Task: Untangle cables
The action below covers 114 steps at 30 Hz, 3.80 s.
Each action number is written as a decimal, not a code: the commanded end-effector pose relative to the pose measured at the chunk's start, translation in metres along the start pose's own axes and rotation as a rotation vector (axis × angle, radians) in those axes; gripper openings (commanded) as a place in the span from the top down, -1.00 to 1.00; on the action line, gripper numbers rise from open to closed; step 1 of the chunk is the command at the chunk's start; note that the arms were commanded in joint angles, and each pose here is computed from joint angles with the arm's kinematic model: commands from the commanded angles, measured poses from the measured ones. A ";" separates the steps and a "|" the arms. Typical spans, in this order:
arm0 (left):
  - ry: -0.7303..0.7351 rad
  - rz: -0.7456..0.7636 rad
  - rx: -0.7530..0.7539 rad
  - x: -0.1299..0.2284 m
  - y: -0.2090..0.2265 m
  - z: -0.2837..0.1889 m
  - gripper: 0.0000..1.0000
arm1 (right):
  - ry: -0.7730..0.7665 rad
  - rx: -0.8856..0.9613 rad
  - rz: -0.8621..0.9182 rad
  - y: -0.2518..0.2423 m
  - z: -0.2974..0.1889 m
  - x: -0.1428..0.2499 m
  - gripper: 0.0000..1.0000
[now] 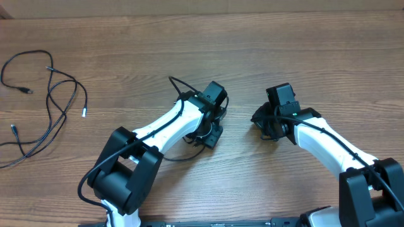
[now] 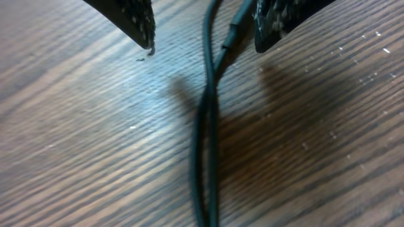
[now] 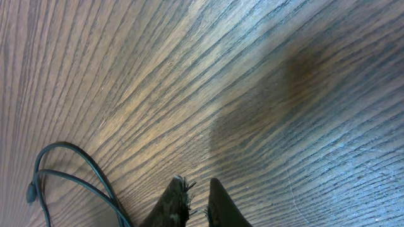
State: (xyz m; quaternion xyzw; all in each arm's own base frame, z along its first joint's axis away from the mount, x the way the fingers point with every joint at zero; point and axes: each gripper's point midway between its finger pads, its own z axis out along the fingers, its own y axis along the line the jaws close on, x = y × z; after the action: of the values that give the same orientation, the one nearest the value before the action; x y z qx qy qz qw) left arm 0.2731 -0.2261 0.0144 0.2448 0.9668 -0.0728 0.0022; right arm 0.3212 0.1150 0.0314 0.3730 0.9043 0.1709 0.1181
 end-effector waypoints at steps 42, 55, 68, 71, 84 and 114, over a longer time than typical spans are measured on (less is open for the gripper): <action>0.247 -0.181 -0.389 0.055 0.111 0.018 0.85 | -0.007 0.012 -0.002 -0.003 0.002 0.000 0.71; 0.258 -0.064 -0.094 0.034 0.064 -0.006 0.66 | -0.008 0.011 -0.002 -0.003 0.002 0.000 0.65; 0.176 0.033 -0.010 0.015 0.038 -0.018 -0.09 | -0.008 0.011 -0.002 -0.003 0.002 0.000 0.59; 0.166 0.079 -0.011 0.018 0.028 -0.004 -0.12 | -0.008 0.011 -0.002 -0.003 0.002 0.000 0.57; 0.176 0.194 -0.111 0.036 0.021 0.025 0.07 | -0.008 0.011 -0.002 -0.003 0.002 0.000 0.56; -0.220 -0.247 -0.265 -0.019 0.107 -0.060 0.92 | -0.007 0.014 -0.002 -0.004 0.002 0.000 0.54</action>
State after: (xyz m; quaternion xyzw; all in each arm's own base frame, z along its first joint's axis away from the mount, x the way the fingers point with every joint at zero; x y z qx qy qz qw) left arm 0.3181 -0.1457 0.0134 0.1678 0.9840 0.0305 0.0517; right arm 0.3211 0.1148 0.0313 0.3731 0.9043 0.1706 0.1179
